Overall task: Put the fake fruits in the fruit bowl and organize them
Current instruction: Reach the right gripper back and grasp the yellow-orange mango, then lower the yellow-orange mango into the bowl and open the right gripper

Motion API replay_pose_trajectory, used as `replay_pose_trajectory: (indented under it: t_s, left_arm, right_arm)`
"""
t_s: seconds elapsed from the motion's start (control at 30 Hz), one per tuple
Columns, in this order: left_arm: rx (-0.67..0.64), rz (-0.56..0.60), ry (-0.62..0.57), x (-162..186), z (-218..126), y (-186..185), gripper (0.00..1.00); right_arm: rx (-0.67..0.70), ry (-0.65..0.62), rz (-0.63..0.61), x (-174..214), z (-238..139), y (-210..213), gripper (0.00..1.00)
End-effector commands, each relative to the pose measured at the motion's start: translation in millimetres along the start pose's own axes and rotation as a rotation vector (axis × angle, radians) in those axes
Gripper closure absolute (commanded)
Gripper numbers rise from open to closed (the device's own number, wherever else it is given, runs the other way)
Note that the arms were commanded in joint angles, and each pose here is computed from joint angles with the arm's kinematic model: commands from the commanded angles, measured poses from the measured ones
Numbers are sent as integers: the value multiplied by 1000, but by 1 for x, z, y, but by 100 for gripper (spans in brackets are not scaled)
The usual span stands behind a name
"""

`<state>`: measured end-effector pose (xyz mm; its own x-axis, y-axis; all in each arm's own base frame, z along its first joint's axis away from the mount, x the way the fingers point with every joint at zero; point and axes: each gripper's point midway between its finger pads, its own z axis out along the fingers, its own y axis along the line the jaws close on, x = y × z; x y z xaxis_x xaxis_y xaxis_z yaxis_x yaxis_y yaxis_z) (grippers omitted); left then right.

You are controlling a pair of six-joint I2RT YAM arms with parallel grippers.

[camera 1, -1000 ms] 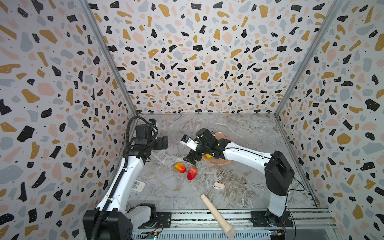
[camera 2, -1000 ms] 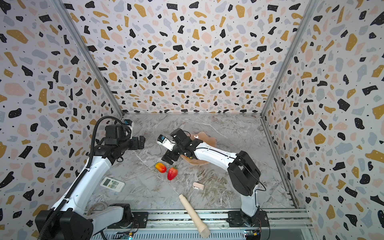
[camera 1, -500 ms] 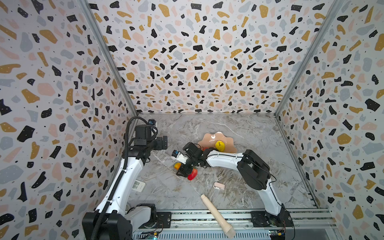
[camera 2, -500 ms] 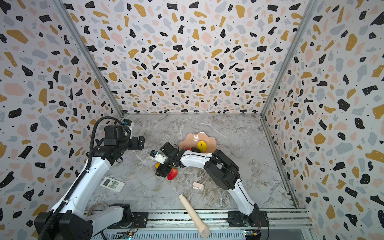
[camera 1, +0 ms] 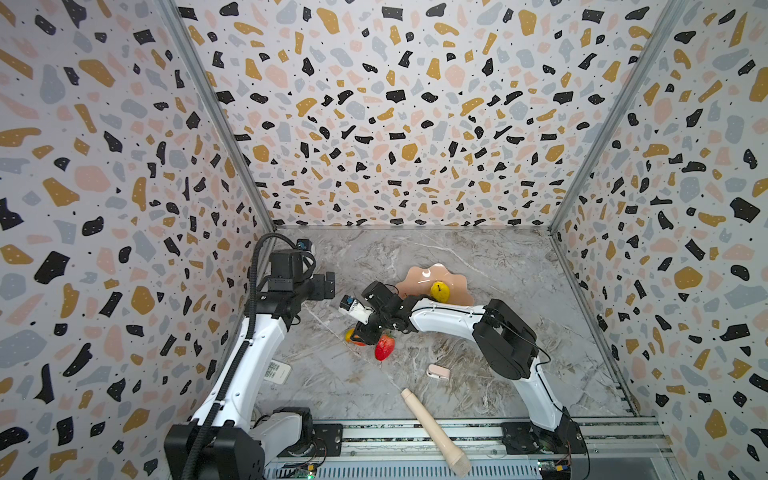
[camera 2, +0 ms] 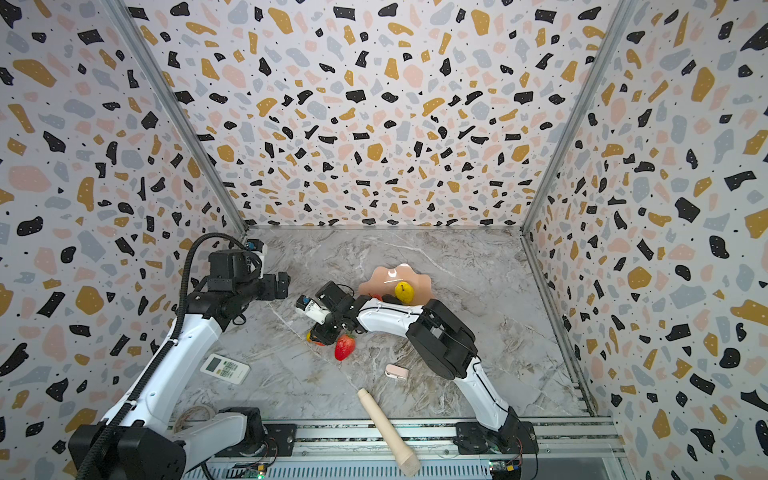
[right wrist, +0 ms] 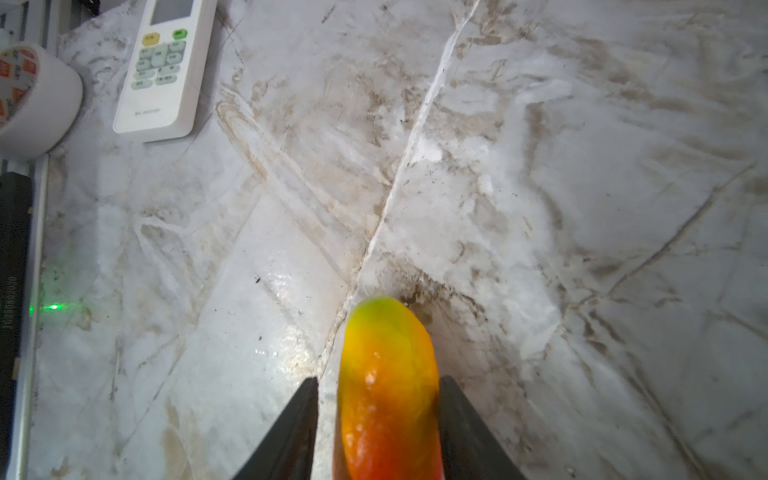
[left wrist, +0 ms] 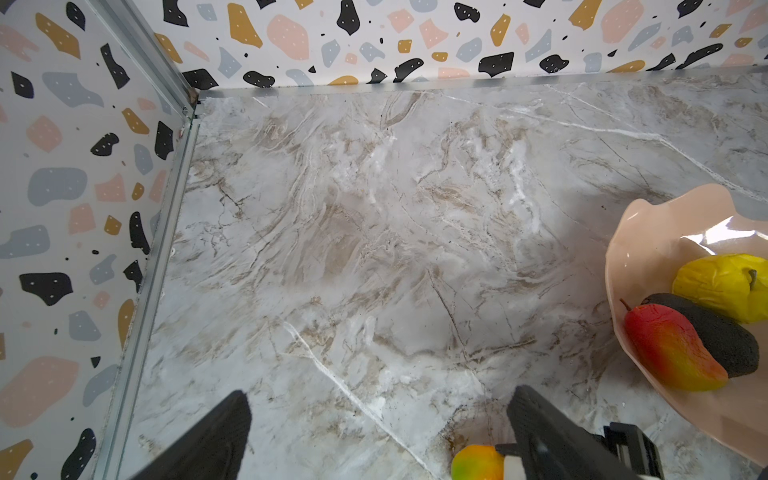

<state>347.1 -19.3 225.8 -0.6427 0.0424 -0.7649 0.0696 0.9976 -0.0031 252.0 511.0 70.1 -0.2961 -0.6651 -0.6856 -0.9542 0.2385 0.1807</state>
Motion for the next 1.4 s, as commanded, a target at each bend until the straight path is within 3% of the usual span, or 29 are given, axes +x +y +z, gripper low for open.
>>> replay_pose_trajectory:
  t_s: [0.0, 0.13, 0.27, 0.4, 0.57, 0.63, 1.0, 1.37]
  left_arm:
    - [-7, -1, -36, -5, -3, 3, 0]
    - [-5, -1, -35, -5, -3, 2, 0]
    - [-4, -2, -36, -6, -3, 2, 0]
    - [-3, -1, -30, -5, -2, 2, 0]
    - [-7, -1, -32, -6, -2, 3, 0]
    - [-7, -1, -32, -6, -2, 3, 0]
    - [-4, -1, -40, -6, -5, 2, 0]
    - [0, -1, -32, -5, -2, 2, 0]
  right_arm:
    - [2, 15, -8, -3, -1, 0, 52]
    - [-4, 42, -8, 4, 6, -1, 42]
    - [-6, 60, -3, 11, 11, -2, 43]
    - [-9, 50, -4, 10, 12, -2, 53]
    - [-12, 42, -20, 0, 5, -2, 78]
    - [-2, 27, -27, -8, -4, -5, 80]
    - [138, -138, -28, -55, -120, -56, 97]
    - [467, -72, 176, 34, -238, -153, 98]
